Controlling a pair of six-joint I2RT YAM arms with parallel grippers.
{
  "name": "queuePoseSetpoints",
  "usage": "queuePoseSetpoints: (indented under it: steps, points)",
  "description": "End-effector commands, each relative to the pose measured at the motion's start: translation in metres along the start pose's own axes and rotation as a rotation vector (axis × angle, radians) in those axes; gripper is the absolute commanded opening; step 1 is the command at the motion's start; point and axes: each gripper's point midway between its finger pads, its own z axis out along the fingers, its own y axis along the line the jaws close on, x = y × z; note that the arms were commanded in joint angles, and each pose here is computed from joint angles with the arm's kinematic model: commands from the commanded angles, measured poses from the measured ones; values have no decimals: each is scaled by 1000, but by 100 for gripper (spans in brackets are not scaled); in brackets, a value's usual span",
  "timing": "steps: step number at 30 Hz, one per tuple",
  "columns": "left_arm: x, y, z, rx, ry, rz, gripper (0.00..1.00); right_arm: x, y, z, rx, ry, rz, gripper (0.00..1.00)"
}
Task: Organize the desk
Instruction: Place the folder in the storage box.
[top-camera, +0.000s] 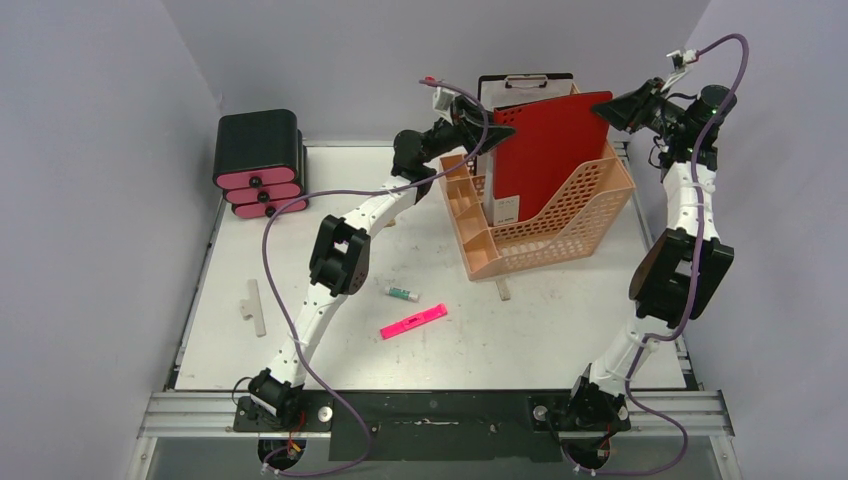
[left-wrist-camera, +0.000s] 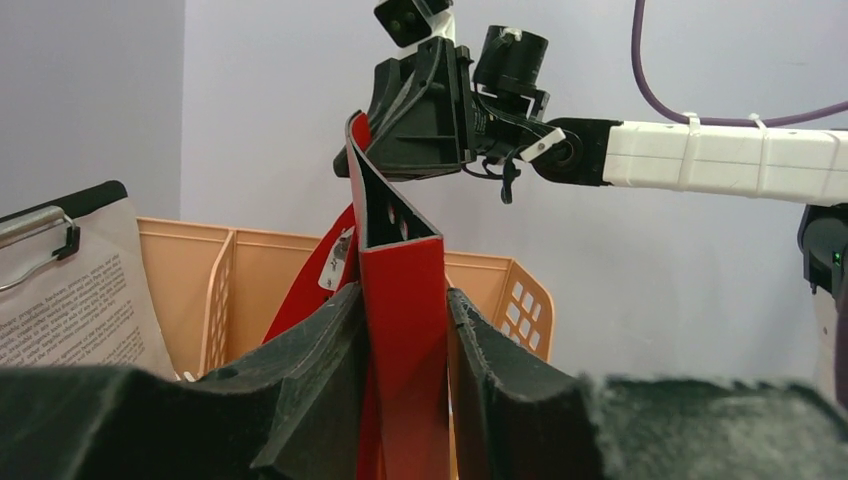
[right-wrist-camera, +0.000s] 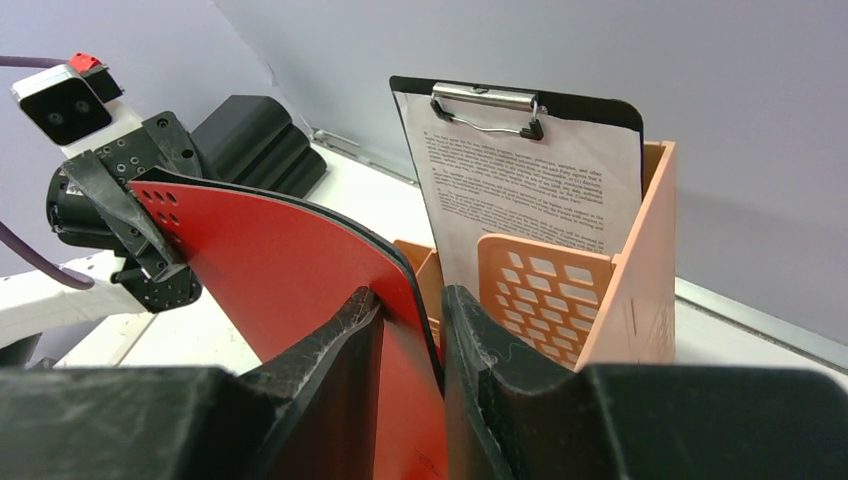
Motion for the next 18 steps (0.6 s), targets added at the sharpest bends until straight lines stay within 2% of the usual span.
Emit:
queuePoseSetpoints:
  steps: [1, 5, 9, 12, 14, 18]
  points:
    - [4, -56, 8, 205, 94, 38, 34, -58, -60, -39, 317, -216, -151, 12]
    - [0, -55, 6, 196, 99, 39, 47, -44, -57, -45, 317, -188, -157, 36]
    - [-7, -53, 3, 185, 109, 43, 63, -38, -58, -57, 349, -167, -186, 61]
    - [-15, -52, 0, 177, 116, 50, 84, -40, -57, -67, 385, -157, -221, 74]
    - [-21, -51, -2, 167, 119, 54, 99, -43, -52, -74, 396, -156, -240, 79]
    - [-44, -52, -5, 147, 123, 73, 96, -49, -37, -89, 407, -155, -287, 85]
